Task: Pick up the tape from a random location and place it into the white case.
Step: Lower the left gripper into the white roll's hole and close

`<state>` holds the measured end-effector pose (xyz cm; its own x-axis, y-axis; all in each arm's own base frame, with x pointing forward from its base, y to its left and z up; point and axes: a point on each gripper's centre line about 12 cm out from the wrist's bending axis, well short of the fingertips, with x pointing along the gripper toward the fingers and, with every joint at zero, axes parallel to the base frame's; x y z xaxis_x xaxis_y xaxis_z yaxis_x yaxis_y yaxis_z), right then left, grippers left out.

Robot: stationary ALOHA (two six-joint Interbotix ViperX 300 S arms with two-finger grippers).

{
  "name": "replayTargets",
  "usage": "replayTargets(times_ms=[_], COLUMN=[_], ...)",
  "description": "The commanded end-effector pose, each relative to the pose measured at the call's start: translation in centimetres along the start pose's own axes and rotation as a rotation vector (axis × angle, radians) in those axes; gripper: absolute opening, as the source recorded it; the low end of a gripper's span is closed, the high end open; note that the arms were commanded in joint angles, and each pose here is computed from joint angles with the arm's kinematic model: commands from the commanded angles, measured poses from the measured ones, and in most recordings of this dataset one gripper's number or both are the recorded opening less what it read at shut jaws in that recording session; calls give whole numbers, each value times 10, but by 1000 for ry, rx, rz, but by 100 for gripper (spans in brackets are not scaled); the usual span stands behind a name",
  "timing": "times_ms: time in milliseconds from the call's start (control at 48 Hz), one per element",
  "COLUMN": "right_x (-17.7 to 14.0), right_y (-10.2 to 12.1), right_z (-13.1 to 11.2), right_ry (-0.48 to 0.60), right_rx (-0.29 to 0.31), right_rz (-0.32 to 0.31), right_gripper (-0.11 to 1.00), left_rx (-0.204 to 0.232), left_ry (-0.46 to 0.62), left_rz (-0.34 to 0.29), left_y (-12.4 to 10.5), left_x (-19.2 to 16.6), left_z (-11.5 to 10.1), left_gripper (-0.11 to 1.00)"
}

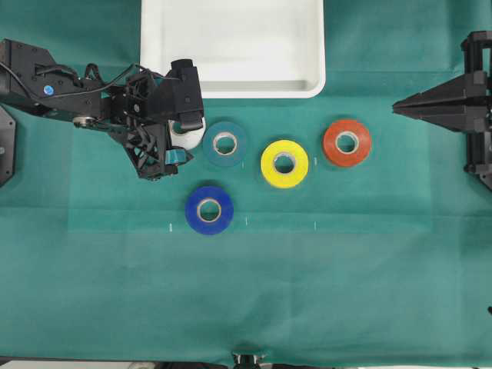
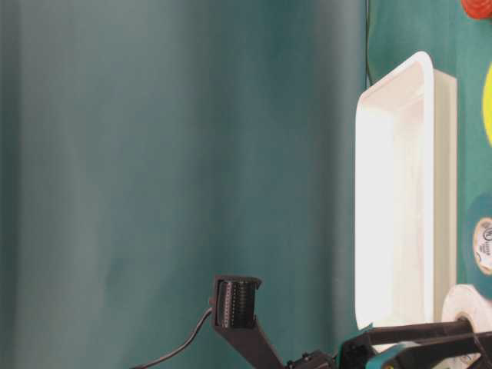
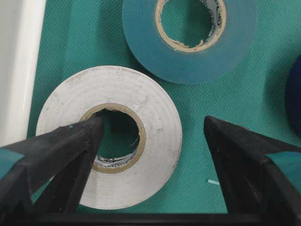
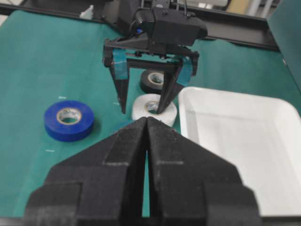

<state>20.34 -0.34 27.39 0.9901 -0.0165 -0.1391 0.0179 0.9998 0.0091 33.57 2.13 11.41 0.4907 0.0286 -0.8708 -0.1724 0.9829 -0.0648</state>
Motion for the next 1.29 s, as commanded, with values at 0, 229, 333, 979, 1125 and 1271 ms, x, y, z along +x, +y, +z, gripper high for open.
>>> replayTargets(times_ms=[0, 229, 333, 979, 1125, 1271], right_x=[2, 2, 2, 2, 2, 2], right_y=[0, 0, 0, 0, 0, -1], right_z=[10, 10, 10, 10, 9, 10], right_ry=[-25, -25, -21, -23, -18, -21], right_rx=[-1, -1, -4, -7, -7, -6], right_rz=[-1, -1, -1, -2, -1, -3], right_gripper=[0, 0, 0, 0, 0, 0], left_rx=[-5, 2, 12, 19, 19, 17], left_ry=[-1, 26, 24, 17, 6, 11], left_rz=[-1, -1, -6, -11, -12, -13], left_y=[0, -3, -6, -9, -9, -10], left_x=[-2, -2, -2, -3, -6, -10], left_z=[1, -1, 0, 3, 7, 10], left_gripper=[92, 36, 25, 25, 25, 25])
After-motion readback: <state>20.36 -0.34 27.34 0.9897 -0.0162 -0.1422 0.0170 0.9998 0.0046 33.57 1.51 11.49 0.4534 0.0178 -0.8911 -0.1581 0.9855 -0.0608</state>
